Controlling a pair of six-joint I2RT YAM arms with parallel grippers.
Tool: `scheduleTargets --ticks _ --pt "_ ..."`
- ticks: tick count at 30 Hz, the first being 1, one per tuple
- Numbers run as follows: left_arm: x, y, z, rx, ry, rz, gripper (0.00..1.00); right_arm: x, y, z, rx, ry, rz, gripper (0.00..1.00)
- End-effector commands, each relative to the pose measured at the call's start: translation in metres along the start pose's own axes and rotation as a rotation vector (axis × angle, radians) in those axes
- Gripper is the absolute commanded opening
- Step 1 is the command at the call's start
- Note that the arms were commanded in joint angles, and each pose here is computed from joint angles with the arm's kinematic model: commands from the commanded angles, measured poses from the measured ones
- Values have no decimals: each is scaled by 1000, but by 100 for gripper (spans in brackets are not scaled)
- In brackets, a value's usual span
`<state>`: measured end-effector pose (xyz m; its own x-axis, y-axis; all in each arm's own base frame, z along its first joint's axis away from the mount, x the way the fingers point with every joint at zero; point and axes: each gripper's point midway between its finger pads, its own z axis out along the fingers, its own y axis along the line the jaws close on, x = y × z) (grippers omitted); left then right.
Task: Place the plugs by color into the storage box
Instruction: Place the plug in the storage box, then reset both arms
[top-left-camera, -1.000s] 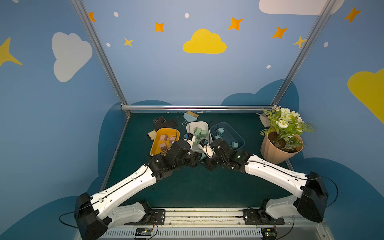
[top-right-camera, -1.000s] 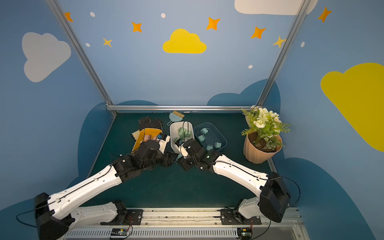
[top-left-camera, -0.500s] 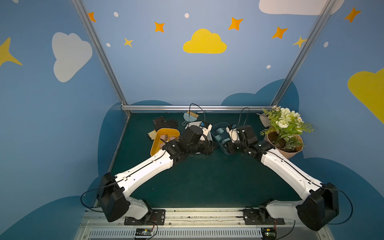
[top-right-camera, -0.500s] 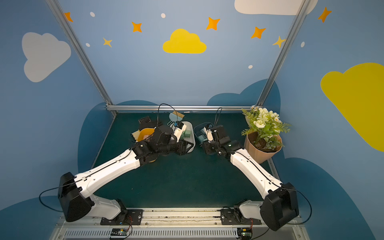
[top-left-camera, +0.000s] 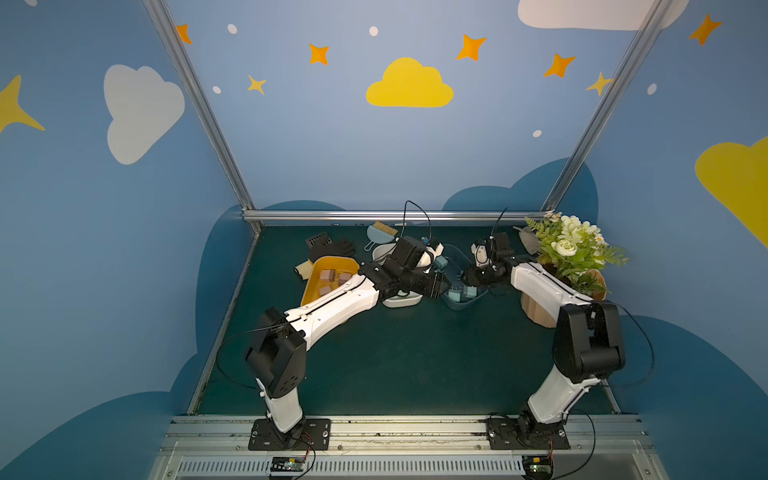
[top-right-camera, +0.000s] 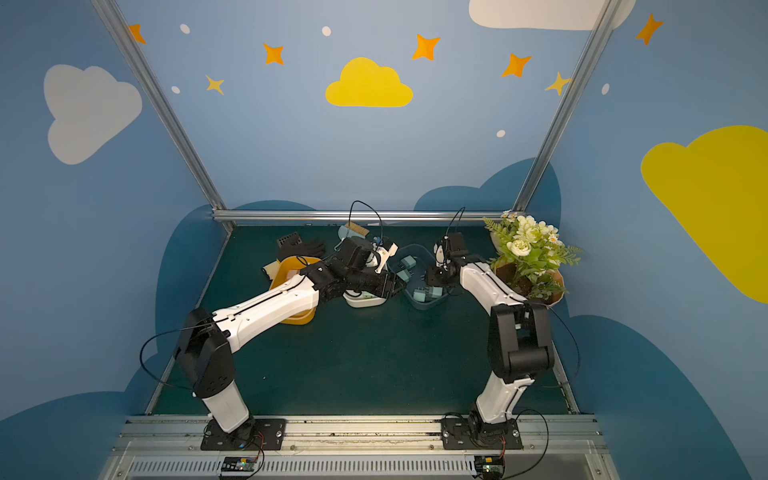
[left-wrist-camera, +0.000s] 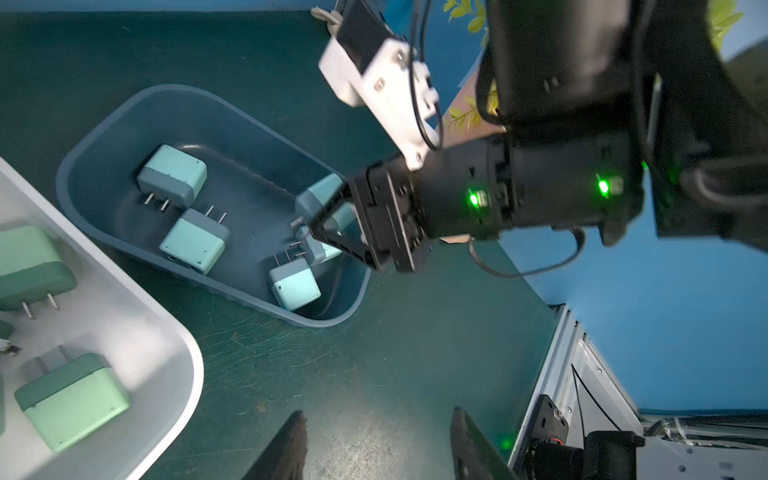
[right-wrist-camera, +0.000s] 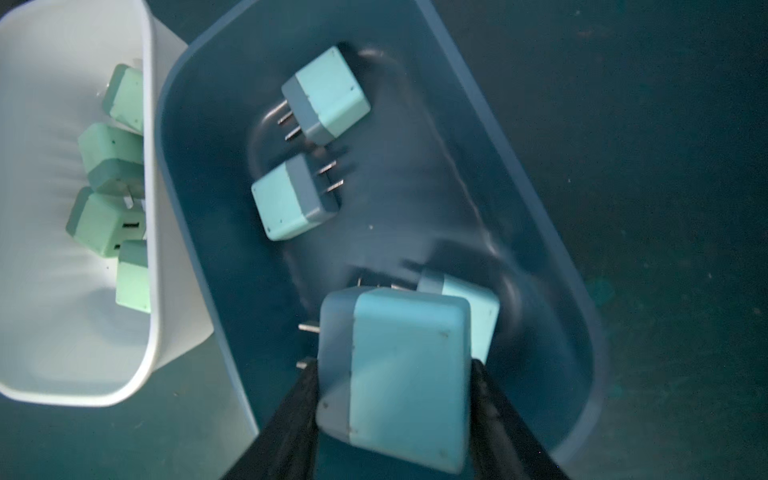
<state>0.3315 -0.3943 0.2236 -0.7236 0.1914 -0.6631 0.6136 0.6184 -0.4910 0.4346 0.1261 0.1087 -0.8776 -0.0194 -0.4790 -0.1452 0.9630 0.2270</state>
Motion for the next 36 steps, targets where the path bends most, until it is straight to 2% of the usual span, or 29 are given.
scheduleTargets --ticks 1,8,14,18,23,28,31,34,36 --pt "-2 -10 -5 40 5 -2 57 -9 7 1 -24 49 -14 63" --pt "5 -1 -14 14 -9 0 57 -6 14 -11 -35 31 -11 68" --pt "5 12 -29 -23 -60 13 57 8 22 -40 -37 -5 -21 68" --pt "2 26 -50 -90 -113 58 57 19 14 -63 5 -47 -5 68" --pt "-1 59 -93 -259 -227 179 59 34 -4 -81 91 -107 -5 68" --pt "0 105 -155 -489 -380 275 63 49 -40 -92 276 -183 -6 67" --pt "15 147 -190 -672 -405 288 66 55 -62 -101 372 -287 11 70" --pt "31 184 -221 -810 -458 274 69 56 -73 -93 383 -429 2 73" --pt "44 207 -230 -883 -499 271 71 62 -79 -82 391 -509 -23 76"
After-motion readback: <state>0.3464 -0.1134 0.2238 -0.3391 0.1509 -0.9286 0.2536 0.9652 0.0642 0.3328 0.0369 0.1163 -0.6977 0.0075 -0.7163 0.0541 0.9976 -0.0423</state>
